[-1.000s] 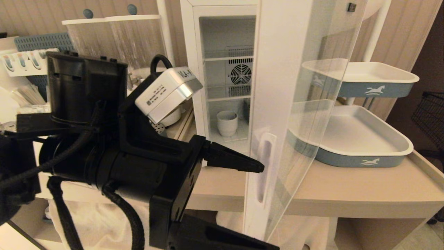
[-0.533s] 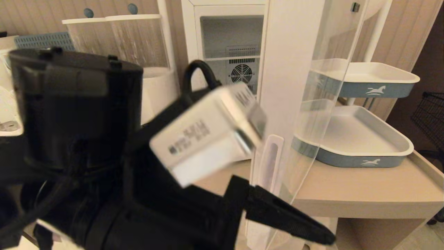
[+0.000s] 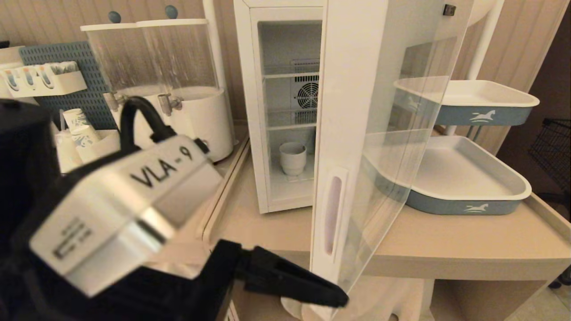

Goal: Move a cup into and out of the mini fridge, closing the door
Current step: Open the freezer door

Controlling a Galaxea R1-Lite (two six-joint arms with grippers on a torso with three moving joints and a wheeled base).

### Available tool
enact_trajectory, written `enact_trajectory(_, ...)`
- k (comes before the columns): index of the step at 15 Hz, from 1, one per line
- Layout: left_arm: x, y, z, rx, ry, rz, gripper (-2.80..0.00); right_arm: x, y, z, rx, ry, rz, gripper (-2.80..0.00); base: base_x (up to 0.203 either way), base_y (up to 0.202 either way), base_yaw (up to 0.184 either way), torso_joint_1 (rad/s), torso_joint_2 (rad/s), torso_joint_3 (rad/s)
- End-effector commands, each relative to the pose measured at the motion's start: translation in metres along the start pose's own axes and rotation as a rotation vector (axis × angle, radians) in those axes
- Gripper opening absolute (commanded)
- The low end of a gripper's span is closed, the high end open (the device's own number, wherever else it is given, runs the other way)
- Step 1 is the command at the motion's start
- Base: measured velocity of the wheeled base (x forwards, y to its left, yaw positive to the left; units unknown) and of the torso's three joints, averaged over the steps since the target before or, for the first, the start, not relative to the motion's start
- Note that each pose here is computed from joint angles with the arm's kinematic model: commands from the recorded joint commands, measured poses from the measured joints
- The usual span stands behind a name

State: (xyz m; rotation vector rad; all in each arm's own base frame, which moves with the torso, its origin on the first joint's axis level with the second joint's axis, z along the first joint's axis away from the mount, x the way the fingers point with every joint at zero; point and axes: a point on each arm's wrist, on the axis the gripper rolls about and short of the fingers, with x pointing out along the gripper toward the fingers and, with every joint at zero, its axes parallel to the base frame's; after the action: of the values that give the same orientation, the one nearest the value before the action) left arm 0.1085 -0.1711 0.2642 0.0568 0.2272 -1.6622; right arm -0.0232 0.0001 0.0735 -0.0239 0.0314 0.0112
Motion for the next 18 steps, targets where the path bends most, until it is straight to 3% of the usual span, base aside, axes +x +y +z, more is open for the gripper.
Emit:
enact_trajectory(1,-0.025,0.011,0.0,0.015,-0.032,0.127,0.0,0.0,0.0,0.0,-0.001,-0.001,0.001,-2.8,0.0,0.0,0.0,0.0,0.0,0.0)
enact_trajectory(3,-0.042,0.03,-0.005,0.028,-0.026,0.251,0.0,0.0,0.0,0.0,0.001,-0.001,0.0,-2.8,0.0,0.0,0.0,0.0,0.0,0.0)
enact_trajectory(7,-0.033,0.051,-0.009,0.044,-0.026,0.27,0.0,0.0,0.0,0.0,0.001,-0.001,0.0,-2.8,0.0,0.0,0.0,0.0,0.0,0.0)
enact_trajectory(9,-0.021,0.068,-0.01,0.062,-0.045,0.26,0.0,0.0,0.0,0.0,-0.001,-0.001,0.0,-2.8,0.0,0.0,0.0,0.0,0.0,0.0)
enact_trajectory(13,0.005,0.09,-0.013,0.037,-0.027,0.164,0.0,0.0,0.0,0.0,0.0,-0.001,0.0,-2.8,0.0,0.0,0.0,0.0,0.0,0.0)
enact_trajectory(18,0.023,0.089,-0.008,0.014,-0.028,0.102,0.0,0.0,0.0,0.0,-0.001,-0.001,0.0,-2.8,0.0,0.0,0.0,0.0,0.0,0.0)
